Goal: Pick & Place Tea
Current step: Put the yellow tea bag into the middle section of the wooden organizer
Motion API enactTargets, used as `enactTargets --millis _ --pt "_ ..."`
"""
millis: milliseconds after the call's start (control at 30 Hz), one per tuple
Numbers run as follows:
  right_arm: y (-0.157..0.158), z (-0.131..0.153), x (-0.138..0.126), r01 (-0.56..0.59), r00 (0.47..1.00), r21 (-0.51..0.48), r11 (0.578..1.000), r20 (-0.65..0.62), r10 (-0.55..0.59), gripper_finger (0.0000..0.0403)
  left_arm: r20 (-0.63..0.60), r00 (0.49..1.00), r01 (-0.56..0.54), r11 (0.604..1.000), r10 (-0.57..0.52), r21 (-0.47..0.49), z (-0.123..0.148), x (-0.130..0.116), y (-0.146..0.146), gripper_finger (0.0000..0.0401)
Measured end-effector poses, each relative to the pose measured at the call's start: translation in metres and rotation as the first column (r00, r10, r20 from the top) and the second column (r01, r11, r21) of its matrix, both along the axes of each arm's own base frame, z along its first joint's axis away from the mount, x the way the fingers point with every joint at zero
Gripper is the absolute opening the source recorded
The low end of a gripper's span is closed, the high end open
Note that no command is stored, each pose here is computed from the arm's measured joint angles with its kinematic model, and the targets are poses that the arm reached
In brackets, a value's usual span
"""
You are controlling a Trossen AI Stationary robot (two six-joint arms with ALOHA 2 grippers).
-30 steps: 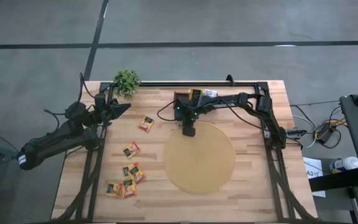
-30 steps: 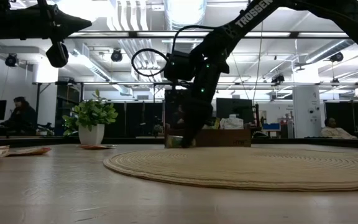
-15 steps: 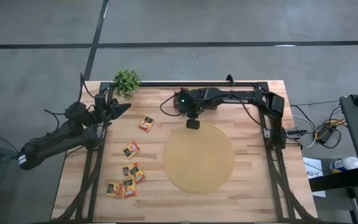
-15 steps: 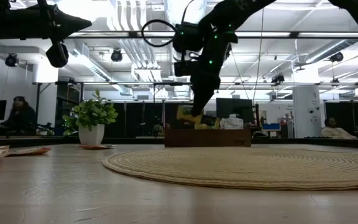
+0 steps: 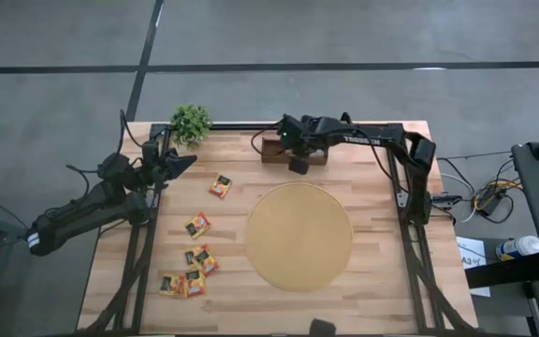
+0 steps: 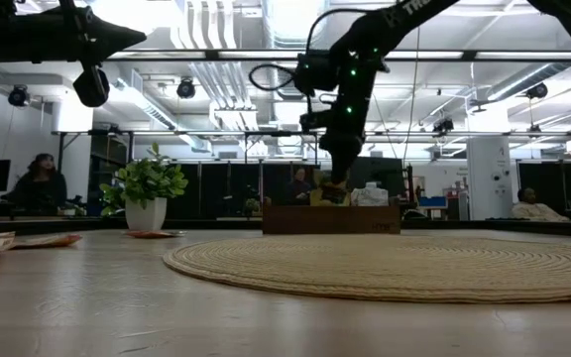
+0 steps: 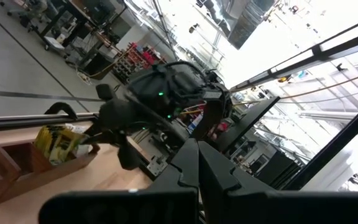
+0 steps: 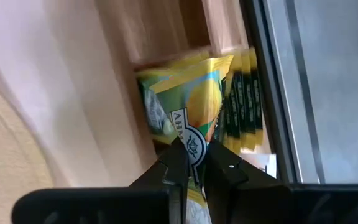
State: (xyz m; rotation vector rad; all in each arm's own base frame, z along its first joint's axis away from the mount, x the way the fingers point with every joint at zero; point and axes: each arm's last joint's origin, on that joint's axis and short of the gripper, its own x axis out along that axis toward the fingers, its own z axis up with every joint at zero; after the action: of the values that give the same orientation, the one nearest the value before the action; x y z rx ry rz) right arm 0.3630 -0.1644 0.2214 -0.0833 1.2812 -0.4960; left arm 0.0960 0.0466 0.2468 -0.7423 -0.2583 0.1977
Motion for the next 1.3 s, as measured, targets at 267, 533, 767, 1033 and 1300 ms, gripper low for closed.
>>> enactTargets --millis 267,533,767,1033,1300 --pt "-0.019 -0.023 -0.006 0.048 0.998 0.023 0.999 -0.051 -0.046 0.0028 0.002 1.000 -0.001 1.000 0.001 0.001 0.000 0.000 0.000 0.0000" --pt "-0.021 -0.034 -0.005 0.050 0.996 0.035 0.998 -0.077 -0.048 0.0029 0.009 1.000 0.000 1.000 0.000 0.004 0.001 0.000 0.000 0.0000" --pt "-0.020 -0.031 -0.006 0.047 0.996 0.037 0.998 -0.081 -0.044 0.0068 0.010 1.000 0.000 1.000 0.000 0.004 0.001 0.000 0.000 0.0000" --pt "-0.020 -0.028 -0.006 0.049 0.996 0.035 0.998 -0.070 -0.046 0.0152 0.010 1.000 0.000 1.000 0.000 0.004 0.001 0.000 0.000 0.0000" --pt "-0.019 -0.019 -0.008 0.034 0.998 0.024 0.999 -0.054 -0.033 0.0214 0.010 1.000 0.001 1.000 -0.001 0.001 0.001 0.000 0.000 0.0000"
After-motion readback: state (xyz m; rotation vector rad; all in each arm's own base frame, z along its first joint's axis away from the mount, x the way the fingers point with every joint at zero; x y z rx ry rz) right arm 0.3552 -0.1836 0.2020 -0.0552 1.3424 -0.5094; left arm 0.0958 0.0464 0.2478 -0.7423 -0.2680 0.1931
